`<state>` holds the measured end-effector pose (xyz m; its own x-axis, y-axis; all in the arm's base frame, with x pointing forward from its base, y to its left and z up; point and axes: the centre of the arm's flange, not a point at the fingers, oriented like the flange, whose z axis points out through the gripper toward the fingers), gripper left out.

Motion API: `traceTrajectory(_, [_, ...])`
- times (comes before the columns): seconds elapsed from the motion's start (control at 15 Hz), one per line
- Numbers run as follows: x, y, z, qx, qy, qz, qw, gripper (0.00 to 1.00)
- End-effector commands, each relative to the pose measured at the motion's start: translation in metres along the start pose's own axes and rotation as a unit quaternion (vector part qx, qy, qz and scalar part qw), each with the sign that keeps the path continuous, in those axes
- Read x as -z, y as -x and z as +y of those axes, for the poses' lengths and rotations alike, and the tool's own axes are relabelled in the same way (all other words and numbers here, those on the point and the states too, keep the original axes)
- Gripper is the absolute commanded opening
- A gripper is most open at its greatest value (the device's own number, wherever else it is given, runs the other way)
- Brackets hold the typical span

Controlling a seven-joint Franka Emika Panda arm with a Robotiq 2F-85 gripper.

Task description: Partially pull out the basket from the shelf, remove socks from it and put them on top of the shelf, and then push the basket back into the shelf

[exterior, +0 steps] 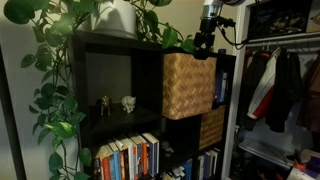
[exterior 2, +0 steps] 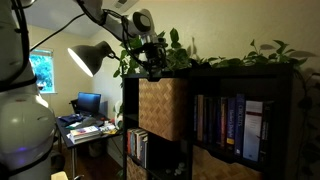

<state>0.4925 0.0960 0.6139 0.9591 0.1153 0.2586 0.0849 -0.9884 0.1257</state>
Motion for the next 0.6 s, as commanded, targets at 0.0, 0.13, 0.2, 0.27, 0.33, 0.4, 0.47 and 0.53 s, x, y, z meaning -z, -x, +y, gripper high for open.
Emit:
traceTrajectory(0.0, [-0.024,0.015,0.0,-0.026,-0.006,0.005,0.9996,1.0])
traceTrajectory(0.13, [-0.037,0.014,-0.003,-0.027,-0.007,0.005,0.9996,1.0])
traceTrajectory(0.2, [-0.042,0.013,-0.005,-0.026,-0.007,0.014,0.9996,1.0])
traceTrajectory(0.27, [-0.045,0.013,-0.007,-0.025,-0.005,0.02,0.9995,1.0])
traceTrajectory(0.33, [-0.048,0.012,-0.009,-0.023,-0.006,0.025,0.9994,1.0])
traceTrajectory(0.4, [-0.05,0.011,-0.01,-0.021,-0.005,0.028,0.9994,1.0])
traceTrajectory(0.47, [-0.053,0.01,-0.011,-0.019,-0.005,0.033,0.9993,1.0])
traceTrajectory(0.53, [-0.054,0.008,-0.012,-0.02,-0.006,0.034,0.9992,1.0])
